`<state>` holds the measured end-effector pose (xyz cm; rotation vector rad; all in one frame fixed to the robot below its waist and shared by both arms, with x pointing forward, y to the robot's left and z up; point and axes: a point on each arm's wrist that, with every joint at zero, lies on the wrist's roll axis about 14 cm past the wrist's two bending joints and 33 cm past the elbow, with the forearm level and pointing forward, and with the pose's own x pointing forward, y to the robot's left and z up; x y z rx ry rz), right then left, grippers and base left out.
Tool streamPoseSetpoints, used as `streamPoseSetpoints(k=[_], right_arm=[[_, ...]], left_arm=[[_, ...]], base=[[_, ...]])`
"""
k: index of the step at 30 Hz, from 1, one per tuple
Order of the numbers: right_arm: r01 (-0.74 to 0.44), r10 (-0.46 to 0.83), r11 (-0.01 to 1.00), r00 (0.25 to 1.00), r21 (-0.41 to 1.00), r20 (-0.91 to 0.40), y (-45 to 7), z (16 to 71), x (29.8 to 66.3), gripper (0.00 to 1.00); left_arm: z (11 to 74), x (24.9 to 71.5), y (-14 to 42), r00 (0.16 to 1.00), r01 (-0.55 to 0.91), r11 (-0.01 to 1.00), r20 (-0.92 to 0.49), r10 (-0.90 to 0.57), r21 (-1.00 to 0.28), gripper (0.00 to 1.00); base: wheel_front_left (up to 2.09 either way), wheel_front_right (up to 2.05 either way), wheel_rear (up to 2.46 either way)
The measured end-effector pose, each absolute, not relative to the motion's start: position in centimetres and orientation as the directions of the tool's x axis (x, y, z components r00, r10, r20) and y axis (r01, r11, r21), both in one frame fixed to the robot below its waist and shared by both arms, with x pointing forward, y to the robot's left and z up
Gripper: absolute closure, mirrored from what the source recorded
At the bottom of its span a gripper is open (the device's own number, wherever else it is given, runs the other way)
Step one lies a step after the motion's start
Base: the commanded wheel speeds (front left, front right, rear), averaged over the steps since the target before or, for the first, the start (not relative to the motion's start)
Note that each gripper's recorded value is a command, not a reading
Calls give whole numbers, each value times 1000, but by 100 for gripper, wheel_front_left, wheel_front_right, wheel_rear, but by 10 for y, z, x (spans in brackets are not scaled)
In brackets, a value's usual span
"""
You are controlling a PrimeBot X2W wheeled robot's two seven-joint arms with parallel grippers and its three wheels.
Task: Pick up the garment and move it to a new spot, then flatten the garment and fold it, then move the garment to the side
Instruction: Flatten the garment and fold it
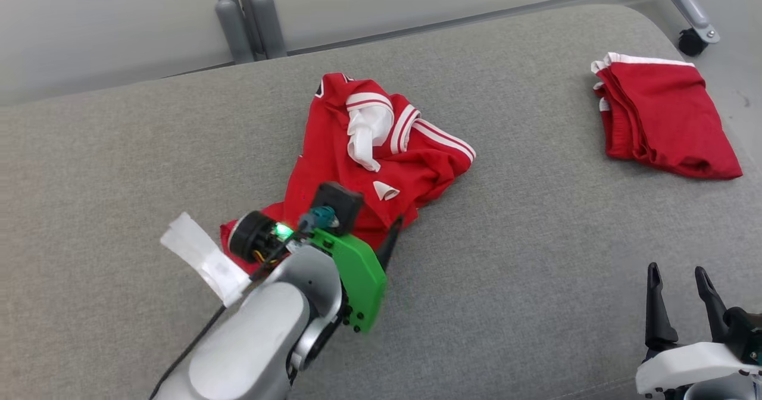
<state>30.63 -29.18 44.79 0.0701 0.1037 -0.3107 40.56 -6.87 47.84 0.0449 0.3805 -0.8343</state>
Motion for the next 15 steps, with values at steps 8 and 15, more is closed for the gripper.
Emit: streamPoseSetpoints(k=[8, 15], right_arm=[[277, -268, 959, 956, 66, -121, -282, 445, 317, 0], [299, -288, 952, 947, 67, -139, -287, 439, 316, 0]], left_arm=[[469, 381, -74, 572, 767, 639, -390, -722, -58, 0], [442, 383, -76, 570, 742, 666, -453, -685, -74, 0]], base=[[0, 0, 0], [0, 0, 0]])
